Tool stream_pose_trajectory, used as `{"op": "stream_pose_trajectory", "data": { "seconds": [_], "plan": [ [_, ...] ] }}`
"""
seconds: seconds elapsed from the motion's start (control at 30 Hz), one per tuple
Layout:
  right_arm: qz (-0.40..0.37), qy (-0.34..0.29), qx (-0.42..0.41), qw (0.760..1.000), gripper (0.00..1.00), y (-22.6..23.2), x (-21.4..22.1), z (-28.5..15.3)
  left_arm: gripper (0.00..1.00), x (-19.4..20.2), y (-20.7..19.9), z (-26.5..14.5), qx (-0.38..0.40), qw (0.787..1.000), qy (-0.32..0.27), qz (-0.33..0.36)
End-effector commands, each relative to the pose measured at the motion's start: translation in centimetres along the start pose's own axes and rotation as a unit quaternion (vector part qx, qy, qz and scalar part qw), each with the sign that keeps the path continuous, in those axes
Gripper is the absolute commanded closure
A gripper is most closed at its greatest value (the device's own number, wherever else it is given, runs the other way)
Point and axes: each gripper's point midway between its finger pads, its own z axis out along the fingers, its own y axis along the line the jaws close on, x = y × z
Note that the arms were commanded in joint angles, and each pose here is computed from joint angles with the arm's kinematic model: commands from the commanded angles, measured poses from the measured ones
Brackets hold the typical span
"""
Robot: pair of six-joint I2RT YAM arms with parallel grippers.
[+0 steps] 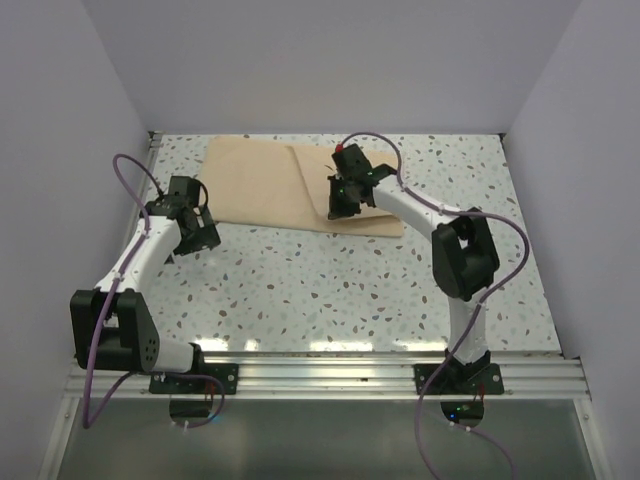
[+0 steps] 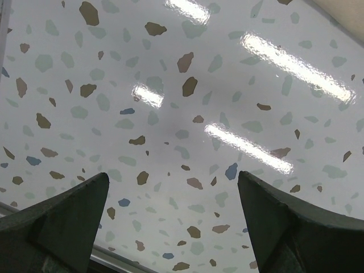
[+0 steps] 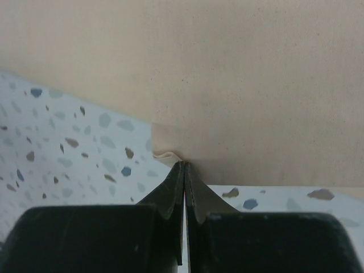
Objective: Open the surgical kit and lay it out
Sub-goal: Open the surgical kit at the center of the board.
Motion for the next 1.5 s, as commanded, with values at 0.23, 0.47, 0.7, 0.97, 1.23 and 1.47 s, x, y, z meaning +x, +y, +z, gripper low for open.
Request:
{"op": "stream_pose_trajectory", "data": {
  "seconds": [0.23, 0.47, 0.7, 0.97, 1.23, 1.47],
  "plan": [
    [-0.103, 0.054, -0.068, 0.991, 1.00, 3.1, 10.4, -11.6, 0.00, -7.4, -2.4, -3.4, 0.041, 0.995, -0.087, -0.027],
    [-0.107, 0.110, -0.025, 0.988, 1.00, -5.4, 21.1, -22.8, 0.00, -13.5, -4.3, -5.1, 0.051, 0.989, -0.132, -0.053],
    [-0.059, 0.087, 0.032, 0.994, 1.00, -11.7, 25.5, -28.3, 0.00, -14.3, -5.9, -3.6, 0.063, 0.988, -0.127, -0.057],
    [-0.058, 0.049, 0.004, 0.997, 0.02, -5.2, 18.6, -20.7, 0.00, -12.1, -7.6, -2.0, 0.090, 0.991, -0.091, -0.044],
    [-0.067, 0.094, -0.017, 0.993, 0.02, 0.8, 15.6, -12.3, 0.00, -10.5, -7.1, -2.5, 0.099, 0.991, -0.083, -0.031],
    [-0.093, 0.135, -0.007, 0.986, 0.02, 3.5, 16.5, -7.3, 0.00, -9.0, -6.4, -3.0, 0.106, 0.990, -0.086, -0.028]
  ]
}}
